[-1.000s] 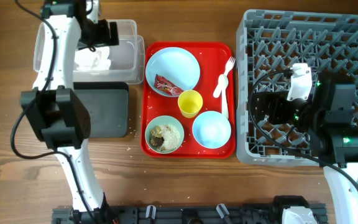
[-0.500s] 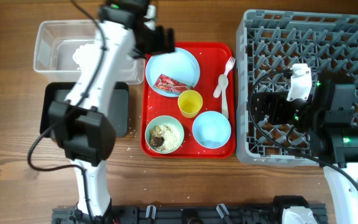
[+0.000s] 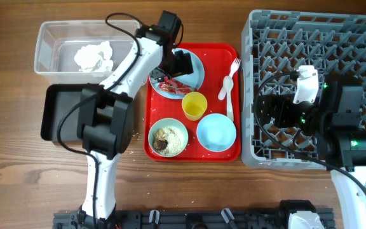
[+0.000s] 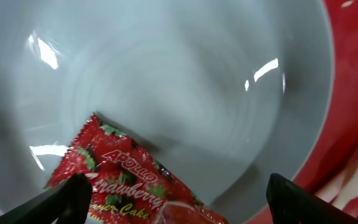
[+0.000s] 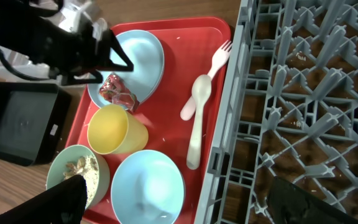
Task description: Sort waste into correct bins and load items into the dishwasher rack
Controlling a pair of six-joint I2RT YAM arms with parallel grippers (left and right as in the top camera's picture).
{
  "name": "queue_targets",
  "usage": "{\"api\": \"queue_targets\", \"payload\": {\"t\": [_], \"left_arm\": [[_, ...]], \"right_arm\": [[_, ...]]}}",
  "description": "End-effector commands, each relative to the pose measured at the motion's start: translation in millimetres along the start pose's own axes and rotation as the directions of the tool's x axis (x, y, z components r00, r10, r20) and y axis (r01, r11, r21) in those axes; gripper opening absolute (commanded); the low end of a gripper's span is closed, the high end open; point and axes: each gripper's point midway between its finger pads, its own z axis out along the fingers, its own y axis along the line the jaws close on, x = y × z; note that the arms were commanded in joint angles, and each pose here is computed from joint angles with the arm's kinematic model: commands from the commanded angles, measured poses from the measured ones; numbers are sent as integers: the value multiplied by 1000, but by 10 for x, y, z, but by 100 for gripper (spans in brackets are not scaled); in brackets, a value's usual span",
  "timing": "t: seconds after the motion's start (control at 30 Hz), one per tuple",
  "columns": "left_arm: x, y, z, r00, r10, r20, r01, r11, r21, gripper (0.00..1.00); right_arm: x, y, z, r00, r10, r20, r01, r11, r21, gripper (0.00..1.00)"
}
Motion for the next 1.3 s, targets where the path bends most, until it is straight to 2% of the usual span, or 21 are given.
{"api": "queue_targets", "payload": {"t": [0.0, 0.2, 0.27, 0.3, 0.37, 0.43, 0.53, 0.83, 1.13, 1.27], "left_arm": [[157, 25, 277, 999, -1, -55, -1, 999, -40, 88], [215, 86, 508, 996, -6, -89, 0, 998, -63, 77], [249, 132, 629, 994, -11, -109, 2, 997, -76, 67], [261, 147, 660, 993, -12, -116, 3, 997, -81, 60], [301, 195, 768, 991, -18, -136, 6, 995, -95, 39], [314, 211, 809, 990, -20, -142, 6, 995, -99, 6], [290, 219, 790, 990, -24, -138, 10, 995, -97, 4], [-51, 198, 164, 998, -55, -33, 54, 998, -31, 4], [-229, 222, -896, 993, -27, 115, 22, 999, 49, 4], [-305, 498, -1471, 980, -3, 200, -8, 999, 53, 4]], "right_arm": [[-58, 58, -43, 1000, -5, 14, 5, 1000, -19, 95], [-50, 56, -42, 1000, -5, 10, 5, 1000, -19, 95], [-48, 56, -42, 1000, -5, 10, 5, 1000, -19, 95], [-49, 56, -42, 1000, -5, 10, 5, 1000, -19, 95], [-49, 56, -42, 1000, -5, 10, 5, 1000, -19, 95], [-49, 56, -42, 1000, -5, 10, 5, 1000, -19, 95], [-49, 57, -42, 1000, -5, 10, 5, 1000, -19, 95], [-46, 57, -40, 1000, -2, 8, 2, 1000, -19, 94], [-74, 58, -41, 1000, -6, 20, 7, 1000, -20, 94], [-76, 58, -41, 1000, -6, 20, 7, 1000, -20, 94]]}}
